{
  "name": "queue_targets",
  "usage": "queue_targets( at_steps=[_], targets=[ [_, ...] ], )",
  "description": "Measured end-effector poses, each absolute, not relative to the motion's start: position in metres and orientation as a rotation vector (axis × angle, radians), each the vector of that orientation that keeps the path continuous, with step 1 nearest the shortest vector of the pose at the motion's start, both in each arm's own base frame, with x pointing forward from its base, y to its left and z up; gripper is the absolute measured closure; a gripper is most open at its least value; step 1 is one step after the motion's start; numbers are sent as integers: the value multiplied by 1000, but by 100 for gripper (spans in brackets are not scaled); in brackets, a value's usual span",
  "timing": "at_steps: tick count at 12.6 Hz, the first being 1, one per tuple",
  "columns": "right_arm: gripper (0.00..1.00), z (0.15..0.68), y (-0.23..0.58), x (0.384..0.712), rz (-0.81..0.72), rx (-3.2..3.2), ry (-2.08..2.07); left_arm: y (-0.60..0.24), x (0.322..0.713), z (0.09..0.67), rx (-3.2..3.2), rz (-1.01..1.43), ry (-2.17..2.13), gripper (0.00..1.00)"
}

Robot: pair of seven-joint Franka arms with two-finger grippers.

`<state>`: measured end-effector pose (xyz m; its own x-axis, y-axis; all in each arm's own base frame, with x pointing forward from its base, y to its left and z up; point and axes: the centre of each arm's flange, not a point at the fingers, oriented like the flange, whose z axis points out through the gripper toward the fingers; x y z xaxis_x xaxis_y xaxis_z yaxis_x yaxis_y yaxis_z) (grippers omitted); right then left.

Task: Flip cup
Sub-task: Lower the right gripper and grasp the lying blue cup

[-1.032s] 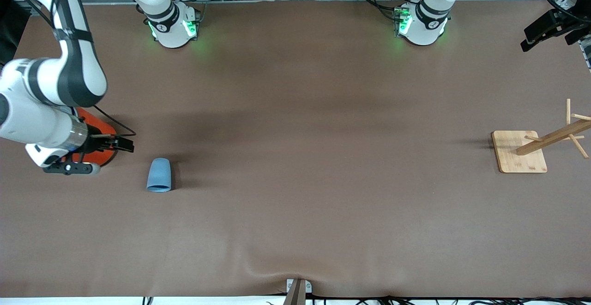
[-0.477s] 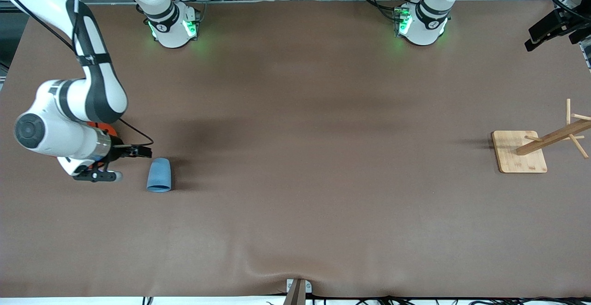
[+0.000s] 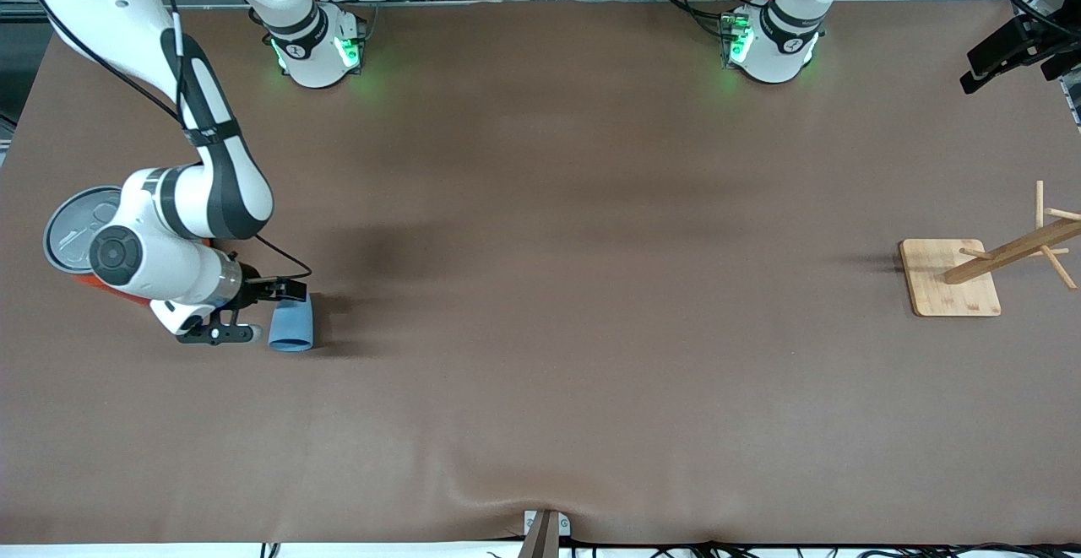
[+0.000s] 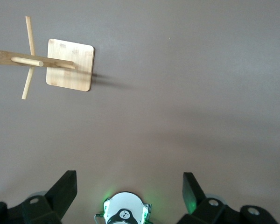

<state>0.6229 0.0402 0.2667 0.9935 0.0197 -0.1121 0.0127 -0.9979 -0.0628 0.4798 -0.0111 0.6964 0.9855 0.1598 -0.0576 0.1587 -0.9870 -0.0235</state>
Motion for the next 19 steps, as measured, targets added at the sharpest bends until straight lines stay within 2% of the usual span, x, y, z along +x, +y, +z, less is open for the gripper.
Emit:
queue_targets(
  at_steps=[8,16,18,19],
  targets=[
    [0,235,38,630,112,-3119,-148,-11,480,696,-3111,98,-251,0],
    [0,207,36,629,118,-3126,-151,-9,480,695,-3110,99,-257,0],
    [4,201,36,628,130,-3126,-151,-5,479,695,-3110,105,-264,0],
    [13,199,36,628,135,-3126,-151,-4,479,695,-3110,109,-264,0]
  ],
)
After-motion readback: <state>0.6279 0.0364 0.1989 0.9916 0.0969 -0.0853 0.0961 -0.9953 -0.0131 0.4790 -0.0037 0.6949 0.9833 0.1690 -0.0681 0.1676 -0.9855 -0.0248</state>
